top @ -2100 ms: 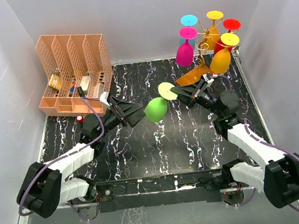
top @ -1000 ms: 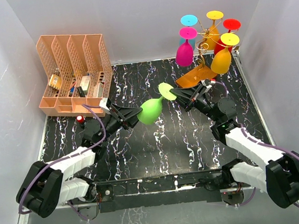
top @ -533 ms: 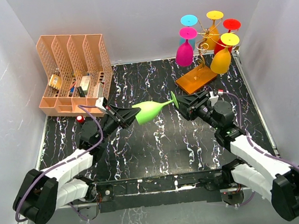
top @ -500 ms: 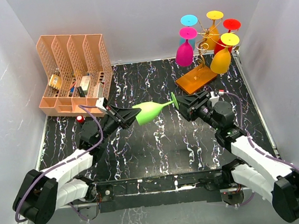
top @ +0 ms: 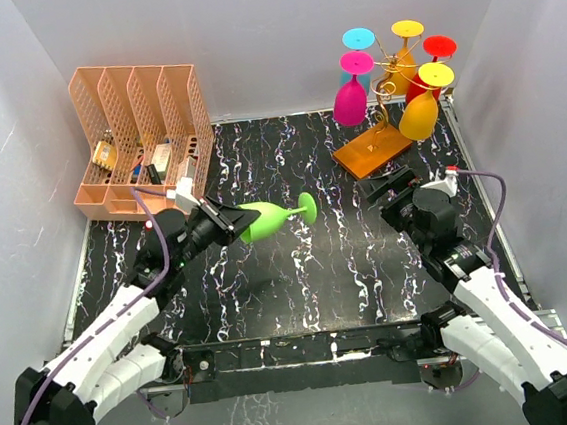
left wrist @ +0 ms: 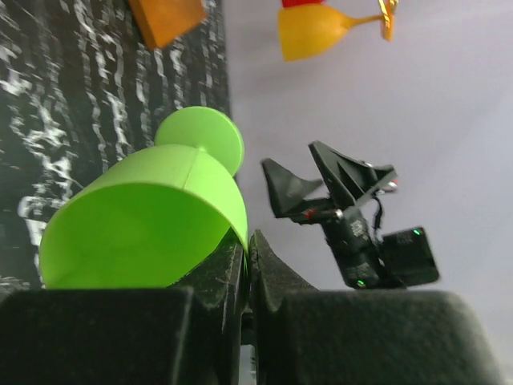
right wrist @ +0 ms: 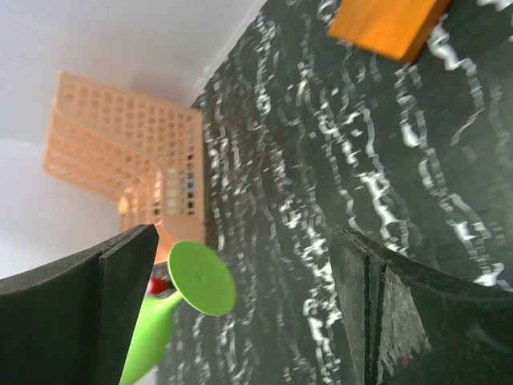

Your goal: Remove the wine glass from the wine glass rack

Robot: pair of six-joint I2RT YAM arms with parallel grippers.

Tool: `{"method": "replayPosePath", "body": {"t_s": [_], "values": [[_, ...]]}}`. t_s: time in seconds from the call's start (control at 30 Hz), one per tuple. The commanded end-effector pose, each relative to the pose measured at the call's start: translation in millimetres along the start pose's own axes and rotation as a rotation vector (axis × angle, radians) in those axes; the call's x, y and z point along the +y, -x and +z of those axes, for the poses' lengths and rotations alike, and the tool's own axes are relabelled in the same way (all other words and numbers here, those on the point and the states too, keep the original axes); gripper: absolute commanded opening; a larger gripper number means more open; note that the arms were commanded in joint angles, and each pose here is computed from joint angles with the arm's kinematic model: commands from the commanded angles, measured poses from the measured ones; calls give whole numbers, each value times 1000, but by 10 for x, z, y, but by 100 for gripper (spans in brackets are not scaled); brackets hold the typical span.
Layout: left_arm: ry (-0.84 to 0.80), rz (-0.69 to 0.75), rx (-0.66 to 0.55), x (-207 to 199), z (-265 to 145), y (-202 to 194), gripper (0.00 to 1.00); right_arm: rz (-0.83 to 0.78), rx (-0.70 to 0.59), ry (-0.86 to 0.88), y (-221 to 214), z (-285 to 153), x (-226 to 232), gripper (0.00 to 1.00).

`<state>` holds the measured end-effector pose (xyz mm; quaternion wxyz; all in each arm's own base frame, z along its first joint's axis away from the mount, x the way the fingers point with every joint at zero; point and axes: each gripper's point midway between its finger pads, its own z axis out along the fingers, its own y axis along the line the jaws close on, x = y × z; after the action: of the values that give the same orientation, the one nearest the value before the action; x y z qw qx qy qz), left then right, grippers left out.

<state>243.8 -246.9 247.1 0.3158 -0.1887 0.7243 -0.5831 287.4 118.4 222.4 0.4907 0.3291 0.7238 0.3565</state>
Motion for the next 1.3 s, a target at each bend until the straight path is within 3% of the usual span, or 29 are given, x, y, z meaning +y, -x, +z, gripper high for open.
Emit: {"method": "replayPosePath", "body": {"t_s": [0.0, 0.2, 0.43, 0.73, 1.0, 1.13, 1.27], "values": [[334, 271, -27, 359, -245, 181, 0, -166, -171, -114, 426, -79, -88, 97], [721, 595, 67, 620, -572, 501, 0, -239, -218, -176, 589, -79, -93, 99], [915, 807, 176, 651, -621, 800, 0, -247, -193, -253, 586, 11, -134, 99], [1047, 875, 323, 948, -414, 1058, 0, -320, -187, -268, 717, -39, 38, 99], [1035, 812, 370, 1085, -360, 1151, 0, -495, -115, -113, 593, -59, 217, 99], [1033, 767, 368, 1164, -396, 1204, 0, -507, -124, -105, 616, -76, 241, 99], [1039, 761, 370, 1181, -415, 1231, 12, -519, -126, -109, 630, -71, 245, 99]]}}
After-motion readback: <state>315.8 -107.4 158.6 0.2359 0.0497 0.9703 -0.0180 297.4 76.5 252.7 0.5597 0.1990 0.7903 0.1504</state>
